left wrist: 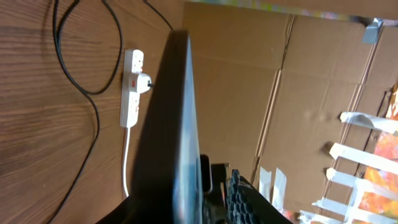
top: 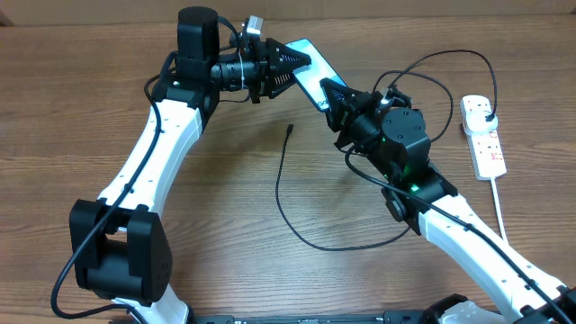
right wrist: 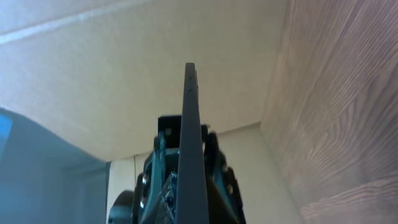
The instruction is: Plug charger to phone and switch on socket
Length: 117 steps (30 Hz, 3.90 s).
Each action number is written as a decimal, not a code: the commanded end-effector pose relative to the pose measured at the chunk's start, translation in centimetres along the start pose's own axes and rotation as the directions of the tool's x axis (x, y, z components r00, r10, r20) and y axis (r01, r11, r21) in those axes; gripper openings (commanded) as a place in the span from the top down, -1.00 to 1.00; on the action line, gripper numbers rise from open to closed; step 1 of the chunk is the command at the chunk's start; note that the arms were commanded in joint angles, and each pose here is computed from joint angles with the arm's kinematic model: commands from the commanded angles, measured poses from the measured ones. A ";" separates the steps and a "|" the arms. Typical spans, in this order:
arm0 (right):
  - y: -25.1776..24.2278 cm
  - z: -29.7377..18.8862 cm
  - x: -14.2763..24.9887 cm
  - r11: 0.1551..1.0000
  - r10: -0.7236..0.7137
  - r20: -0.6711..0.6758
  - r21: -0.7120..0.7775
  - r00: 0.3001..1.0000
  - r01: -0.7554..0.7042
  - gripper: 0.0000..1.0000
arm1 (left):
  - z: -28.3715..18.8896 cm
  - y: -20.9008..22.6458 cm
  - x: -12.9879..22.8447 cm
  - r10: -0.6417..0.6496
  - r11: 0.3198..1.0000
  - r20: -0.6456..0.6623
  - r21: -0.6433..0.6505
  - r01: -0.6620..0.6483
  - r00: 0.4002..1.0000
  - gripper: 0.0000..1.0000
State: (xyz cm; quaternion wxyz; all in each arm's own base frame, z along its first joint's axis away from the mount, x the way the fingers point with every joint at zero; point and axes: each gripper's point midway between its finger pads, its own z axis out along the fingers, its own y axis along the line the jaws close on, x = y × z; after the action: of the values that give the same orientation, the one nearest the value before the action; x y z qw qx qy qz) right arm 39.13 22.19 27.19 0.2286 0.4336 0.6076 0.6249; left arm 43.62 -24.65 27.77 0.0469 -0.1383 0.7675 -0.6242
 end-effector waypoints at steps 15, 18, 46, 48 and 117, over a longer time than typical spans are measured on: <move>2.0 0.0 1.8 0.999 -0.005 -0.029 -0.035 1.000 0.004 0.93 | 0.3 1.2 -0.7 -0.031 0.999 0.047 -0.042 0.033 0.998 0.57; 1.9 0.0 1.6 0.999 -0.004 -0.019 -0.035 1.000 0.003 0.92 | 0.3 1.3 -0.6 -0.038 0.998 0.046 -0.045 0.040 0.998 0.59; 1.8 0.0 0.9 0.999 -0.002 0.019 -0.033 1.000 0.003 0.92 | 0.4 1.4 -0.4 -0.044 0.998 0.036 -0.047 0.045 0.998 0.91; 1.8 0.0 0.9 0.999 -0.002 0.019 -0.033 1.000 0.003 0.92 | 0.4 1.4 -0.4 -0.044 0.998 0.040 -0.048 0.046 0.998 0.91; -13.8 2.6 -3.7 0.420 -0.353 -0.628 0.557 0.694 0.717 0.07 | -15.7 3.7 -0.7 0.214 0.958 -0.008 0.196 -0.208 0.977 0.92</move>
State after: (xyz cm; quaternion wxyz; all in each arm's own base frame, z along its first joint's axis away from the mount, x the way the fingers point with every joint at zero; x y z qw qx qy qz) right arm 39.08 20.56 13.07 0.0873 0.1344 0.9539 0.2538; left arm 40.28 -8.92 25.98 0.1054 -0.0644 0.7299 -0.6723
